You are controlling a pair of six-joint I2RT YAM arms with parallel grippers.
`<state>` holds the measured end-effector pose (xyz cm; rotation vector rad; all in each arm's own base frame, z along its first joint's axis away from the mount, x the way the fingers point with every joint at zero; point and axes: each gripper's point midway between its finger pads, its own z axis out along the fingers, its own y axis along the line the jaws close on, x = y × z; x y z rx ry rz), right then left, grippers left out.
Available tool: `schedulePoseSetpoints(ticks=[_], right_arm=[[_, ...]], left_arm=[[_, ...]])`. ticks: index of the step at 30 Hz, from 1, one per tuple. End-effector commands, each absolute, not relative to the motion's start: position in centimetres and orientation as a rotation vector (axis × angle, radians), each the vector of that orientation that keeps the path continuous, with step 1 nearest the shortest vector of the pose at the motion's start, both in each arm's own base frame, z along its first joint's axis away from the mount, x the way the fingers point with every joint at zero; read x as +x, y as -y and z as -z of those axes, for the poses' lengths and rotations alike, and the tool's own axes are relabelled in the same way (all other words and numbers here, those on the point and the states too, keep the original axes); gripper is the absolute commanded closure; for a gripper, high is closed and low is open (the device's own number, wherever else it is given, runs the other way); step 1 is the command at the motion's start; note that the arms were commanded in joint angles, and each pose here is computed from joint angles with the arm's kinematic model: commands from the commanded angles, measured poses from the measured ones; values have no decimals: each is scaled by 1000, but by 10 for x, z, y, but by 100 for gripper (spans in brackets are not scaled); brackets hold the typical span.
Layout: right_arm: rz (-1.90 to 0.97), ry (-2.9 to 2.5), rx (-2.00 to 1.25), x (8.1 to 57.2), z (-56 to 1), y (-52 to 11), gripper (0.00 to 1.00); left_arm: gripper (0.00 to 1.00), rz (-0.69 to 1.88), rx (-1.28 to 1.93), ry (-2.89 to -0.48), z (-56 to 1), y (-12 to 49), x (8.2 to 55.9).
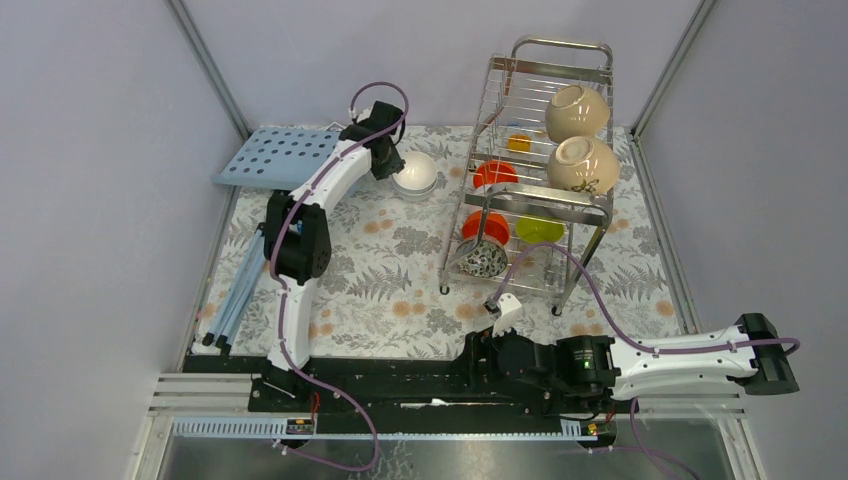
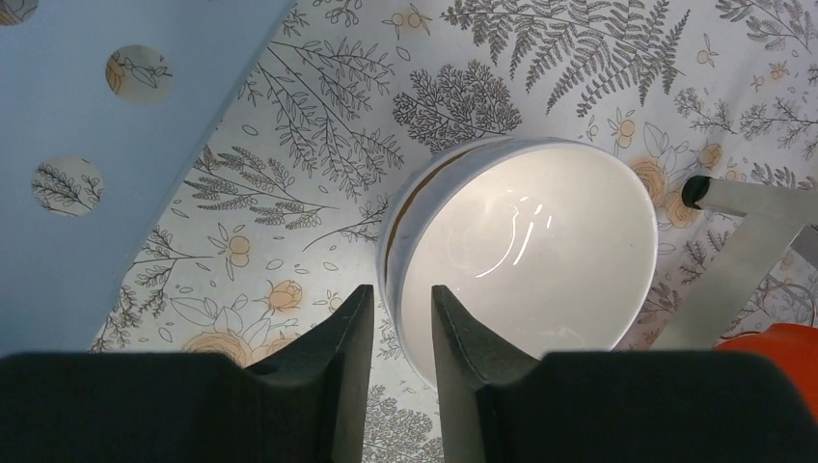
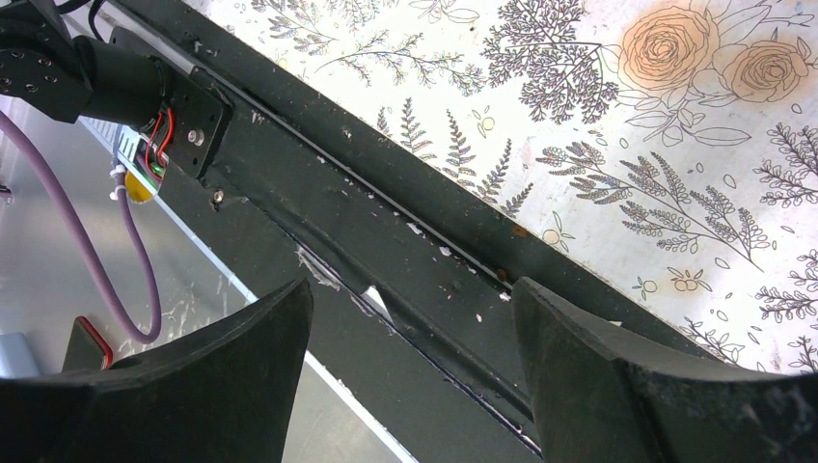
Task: Unload the bowls from the dish rack
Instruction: Place the bowl with the bowl.
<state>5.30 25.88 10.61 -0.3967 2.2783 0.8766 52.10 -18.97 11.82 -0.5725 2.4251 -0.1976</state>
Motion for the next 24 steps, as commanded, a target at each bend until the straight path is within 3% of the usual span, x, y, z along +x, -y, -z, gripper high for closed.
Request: schedulePoseSetpoints(ticks=[1,13,20,24], right_arm=[[-851,-2253,-342,62,-111,-255,18],[-848,-2251,-342,63,-111,-255,18],[-846,-2253,-341,63,-110,-255,18],[-846,-2255,-336,63,-110,-253,18]], left_arm=[[71,209,-553,-2362,-143,185,529],[78,197,-524,-2396,-128,187,528],[70,189,-515,-2411,-121,187,528],[70,191,-515,-2419,-118,187,527]])
